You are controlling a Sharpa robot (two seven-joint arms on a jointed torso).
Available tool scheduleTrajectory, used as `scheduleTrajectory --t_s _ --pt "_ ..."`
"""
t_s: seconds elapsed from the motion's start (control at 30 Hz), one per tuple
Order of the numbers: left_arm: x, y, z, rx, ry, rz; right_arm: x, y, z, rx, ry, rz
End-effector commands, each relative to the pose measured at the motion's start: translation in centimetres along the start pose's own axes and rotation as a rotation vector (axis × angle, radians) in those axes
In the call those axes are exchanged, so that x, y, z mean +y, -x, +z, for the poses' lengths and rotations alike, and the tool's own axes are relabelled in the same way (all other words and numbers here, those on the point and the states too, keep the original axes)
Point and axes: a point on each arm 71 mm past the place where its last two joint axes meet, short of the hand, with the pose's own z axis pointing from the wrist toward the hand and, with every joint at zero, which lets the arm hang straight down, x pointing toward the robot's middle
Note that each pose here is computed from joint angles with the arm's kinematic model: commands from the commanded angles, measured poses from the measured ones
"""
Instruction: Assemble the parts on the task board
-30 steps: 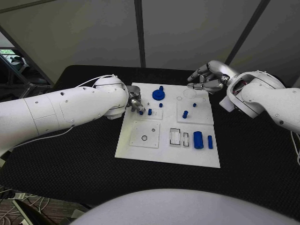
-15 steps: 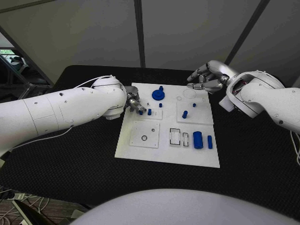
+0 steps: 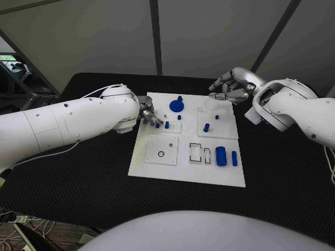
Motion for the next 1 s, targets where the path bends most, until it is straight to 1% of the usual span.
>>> scheduleTrajectory --t_s 0.03,0.1,0.3,0.43,0.73,0.87,0.93,1.0 --pt "0.04 0.28 -0.07 -0.027 -0.008 -0.019 0.2 0.1 0.0 -0.003 0.009 0.002" --pt "0.03 0.38 -0.1 -0.04 -0.016 -0.027 0.2 0.1 0.0 -0.003 0.009 0.002" --pt "0.0 0.95 -0.23 -0.11 -0.06 -0.069 0.2 0.0 0.1 -0.003 0.01 0.002" --pt "0.11 1.3 -0.37 -0.146 -0.082 -0.099 0.2 0.0 0.1 -0.003 0.01 0.002" --pt "0.49 2.75 -0.79 -0.234 -0.127 -0.168 0.1 0.1 0.0 -0.005 0.009 0.001" --pt "0.25 3.24 -0.95 -0.273 -0.198 -0.212 0.1 0.1 0.0 -0.007 0.009 0.001" --pt "-0.21 3.49 -1.07 -0.297 -0.269 -0.235 0.1 0.1 0.0 -0.009 0.009 0.001" --pt "-0.85 3.73 -1.23 -0.322 -0.352 -0.247 0.1 0.2 0.0 -0.012 0.012 0.001"
